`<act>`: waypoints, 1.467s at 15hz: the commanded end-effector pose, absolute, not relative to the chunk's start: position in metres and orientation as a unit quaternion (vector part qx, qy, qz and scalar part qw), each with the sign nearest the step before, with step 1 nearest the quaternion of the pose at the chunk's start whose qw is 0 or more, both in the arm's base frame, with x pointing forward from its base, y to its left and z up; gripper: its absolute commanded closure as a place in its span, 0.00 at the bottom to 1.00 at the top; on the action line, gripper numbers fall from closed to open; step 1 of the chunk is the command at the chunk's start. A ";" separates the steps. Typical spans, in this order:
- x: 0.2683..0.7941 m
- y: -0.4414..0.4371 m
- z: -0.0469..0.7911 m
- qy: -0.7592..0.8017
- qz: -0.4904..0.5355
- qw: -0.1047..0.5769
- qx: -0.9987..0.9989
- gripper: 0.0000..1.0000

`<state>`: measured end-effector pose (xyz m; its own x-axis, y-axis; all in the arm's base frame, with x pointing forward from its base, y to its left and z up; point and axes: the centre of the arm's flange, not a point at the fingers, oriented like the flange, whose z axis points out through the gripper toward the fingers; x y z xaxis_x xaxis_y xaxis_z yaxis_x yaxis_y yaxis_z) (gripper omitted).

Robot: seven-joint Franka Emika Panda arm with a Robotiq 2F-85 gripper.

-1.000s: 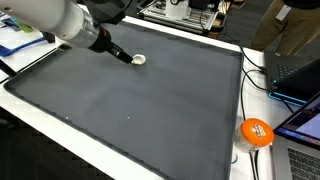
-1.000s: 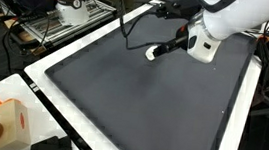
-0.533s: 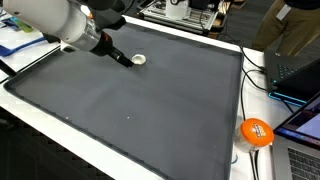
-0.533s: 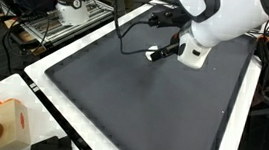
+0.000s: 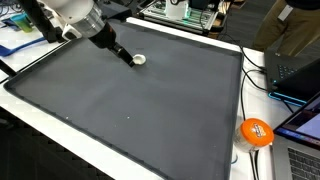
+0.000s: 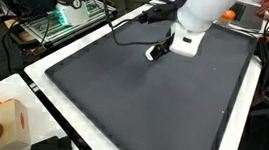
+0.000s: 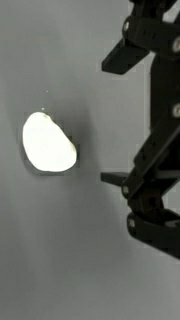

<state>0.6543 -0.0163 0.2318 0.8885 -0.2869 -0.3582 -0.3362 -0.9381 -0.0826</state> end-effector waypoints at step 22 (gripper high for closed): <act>0.594 0.010 0.263 0.181 0.093 0.056 -0.977 0.00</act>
